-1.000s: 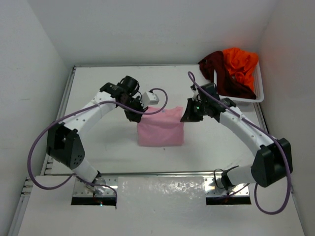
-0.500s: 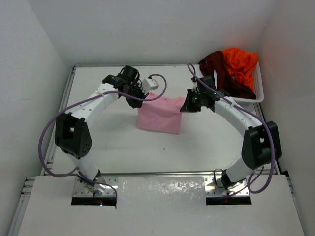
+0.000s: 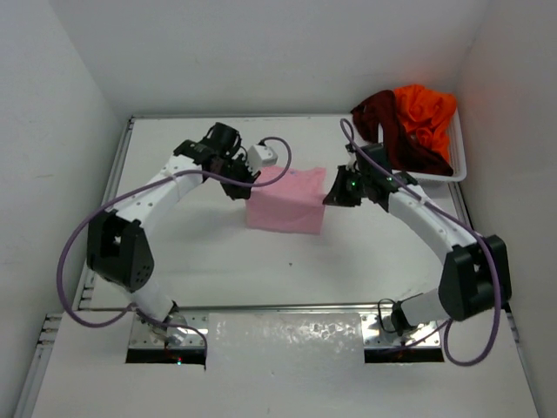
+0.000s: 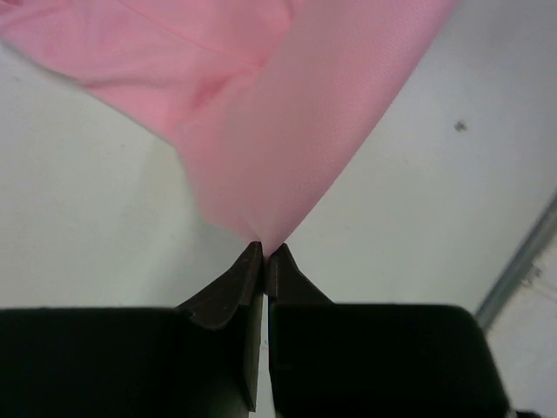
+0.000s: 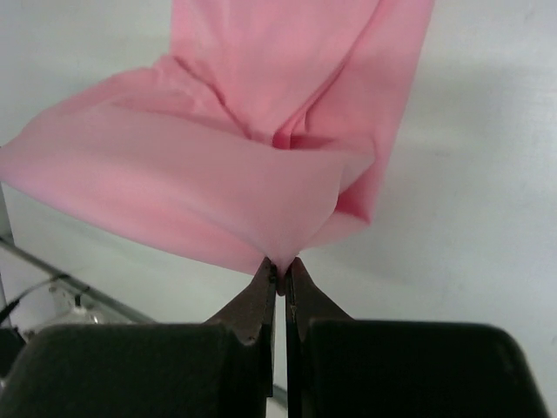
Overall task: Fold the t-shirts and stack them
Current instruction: Fold the long partially folded tshirt into a neat square
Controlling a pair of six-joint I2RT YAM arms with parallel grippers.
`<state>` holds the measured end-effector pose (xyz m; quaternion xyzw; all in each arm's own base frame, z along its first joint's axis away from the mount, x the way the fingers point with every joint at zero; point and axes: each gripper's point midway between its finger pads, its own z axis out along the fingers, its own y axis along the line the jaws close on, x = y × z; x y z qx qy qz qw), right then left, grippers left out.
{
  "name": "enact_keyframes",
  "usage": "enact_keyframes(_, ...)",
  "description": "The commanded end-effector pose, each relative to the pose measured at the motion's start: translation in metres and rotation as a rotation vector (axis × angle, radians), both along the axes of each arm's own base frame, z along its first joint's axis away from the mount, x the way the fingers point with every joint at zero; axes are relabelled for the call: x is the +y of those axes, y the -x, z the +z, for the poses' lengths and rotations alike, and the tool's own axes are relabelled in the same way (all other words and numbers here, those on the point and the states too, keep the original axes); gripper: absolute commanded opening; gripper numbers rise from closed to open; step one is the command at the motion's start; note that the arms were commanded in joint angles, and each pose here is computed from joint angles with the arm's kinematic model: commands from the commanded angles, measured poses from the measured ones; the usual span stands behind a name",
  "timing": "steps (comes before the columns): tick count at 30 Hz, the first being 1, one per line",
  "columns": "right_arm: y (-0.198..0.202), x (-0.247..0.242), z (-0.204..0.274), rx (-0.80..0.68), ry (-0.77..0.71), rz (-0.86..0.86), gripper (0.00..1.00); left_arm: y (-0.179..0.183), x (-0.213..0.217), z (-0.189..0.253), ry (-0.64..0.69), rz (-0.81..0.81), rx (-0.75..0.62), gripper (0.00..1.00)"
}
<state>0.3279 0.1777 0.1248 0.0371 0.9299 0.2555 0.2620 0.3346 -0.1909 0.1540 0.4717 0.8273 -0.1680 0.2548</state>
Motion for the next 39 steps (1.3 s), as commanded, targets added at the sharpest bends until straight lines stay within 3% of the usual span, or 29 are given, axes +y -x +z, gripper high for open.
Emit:
enact_keyframes(1,0.036,0.0,0.008,-0.007,0.013,0.029,0.0,0.044,0.009,0.015,0.037,-0.066,0.011,0.0)
enact_keyframes(13,0.117,0.004,0.02,0.012,0.02,0.073,0.0,0.147,-0.009,0.014,0.085,-0.204,0.035,0.0)
enact_keyframes(19,0.165,0.011,0.011,0.065,0.011,0.115,0.0,0.165,-0.001,0.02,0.098,-0.213,0.031,0.0)
enact_keyframes(26,0.198,0.027,0.044,0.046,0.009,0.167,0.0,0.198,-0.01,0.056,0.238,-0.305,0.045,0.0)
enact_keyframes(31,0.178,0.031,0.079,-0.05,0.053,0.184,0.0,0.18,-0.017,0.058,0.242,-0.247,0.045,0.0)
enact_keyframes(34,0.153,0.026,0.076,-0.068,0.134,0.175,0.0,0.143,-0.011,0.052,0.19,-0.148,0.037,0.0)
enact_keyframes(39,0.119,0.026,0.063,-0.067,0.065,0.125,0.0,0.103,0.002,0.045,0.187,-0.043,0.079,0.0)
